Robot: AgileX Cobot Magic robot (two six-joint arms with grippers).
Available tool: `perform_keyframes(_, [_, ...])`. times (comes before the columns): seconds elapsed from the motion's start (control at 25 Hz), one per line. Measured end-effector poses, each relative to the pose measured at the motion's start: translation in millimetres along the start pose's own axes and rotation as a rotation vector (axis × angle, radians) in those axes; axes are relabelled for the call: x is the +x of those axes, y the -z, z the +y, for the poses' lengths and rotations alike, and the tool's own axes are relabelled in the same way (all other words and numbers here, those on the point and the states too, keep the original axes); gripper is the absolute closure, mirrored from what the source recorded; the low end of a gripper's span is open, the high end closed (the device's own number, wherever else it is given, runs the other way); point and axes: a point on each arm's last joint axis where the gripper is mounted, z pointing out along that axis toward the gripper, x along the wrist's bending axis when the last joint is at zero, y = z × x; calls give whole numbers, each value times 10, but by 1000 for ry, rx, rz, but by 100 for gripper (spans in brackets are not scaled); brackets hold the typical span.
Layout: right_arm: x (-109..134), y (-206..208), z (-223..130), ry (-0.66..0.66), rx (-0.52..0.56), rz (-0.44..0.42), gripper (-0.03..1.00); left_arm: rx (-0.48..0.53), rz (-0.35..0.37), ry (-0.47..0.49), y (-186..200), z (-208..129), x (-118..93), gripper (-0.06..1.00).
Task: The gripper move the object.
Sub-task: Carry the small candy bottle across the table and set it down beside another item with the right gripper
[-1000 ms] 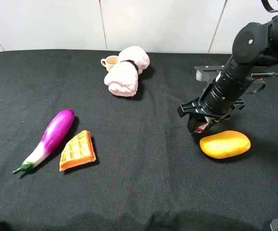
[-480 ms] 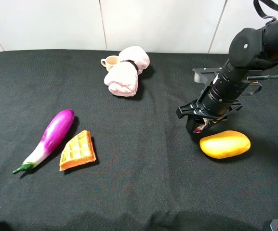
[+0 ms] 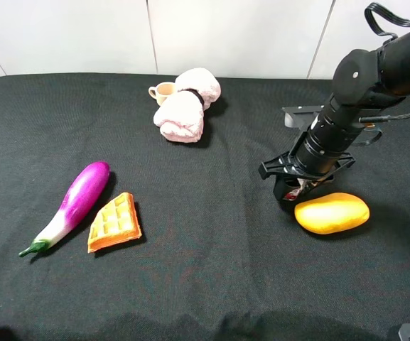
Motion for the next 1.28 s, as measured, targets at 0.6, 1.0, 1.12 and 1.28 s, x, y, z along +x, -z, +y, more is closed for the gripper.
perform_keyframes(0.6, [13, 0, 12, -19, -13, 14, 65, 0, 0, 0, 0, 0, 0, 8])
perform_keyframes(1.0, [14, 0, 12, -20, -13, 15, 65, 0, 0, 0, 0, 0, 0, 8])
perform_keyframes(1.12, [14, 0, 11, -20, -12, 15, 64, 0, 0, 0, 0, 0, 0, 8])
perform_keyframes(1.28, [14, 0, 10, -20, -11, 15, 54, 0, 0, 0, 0, 0, 0, 8])
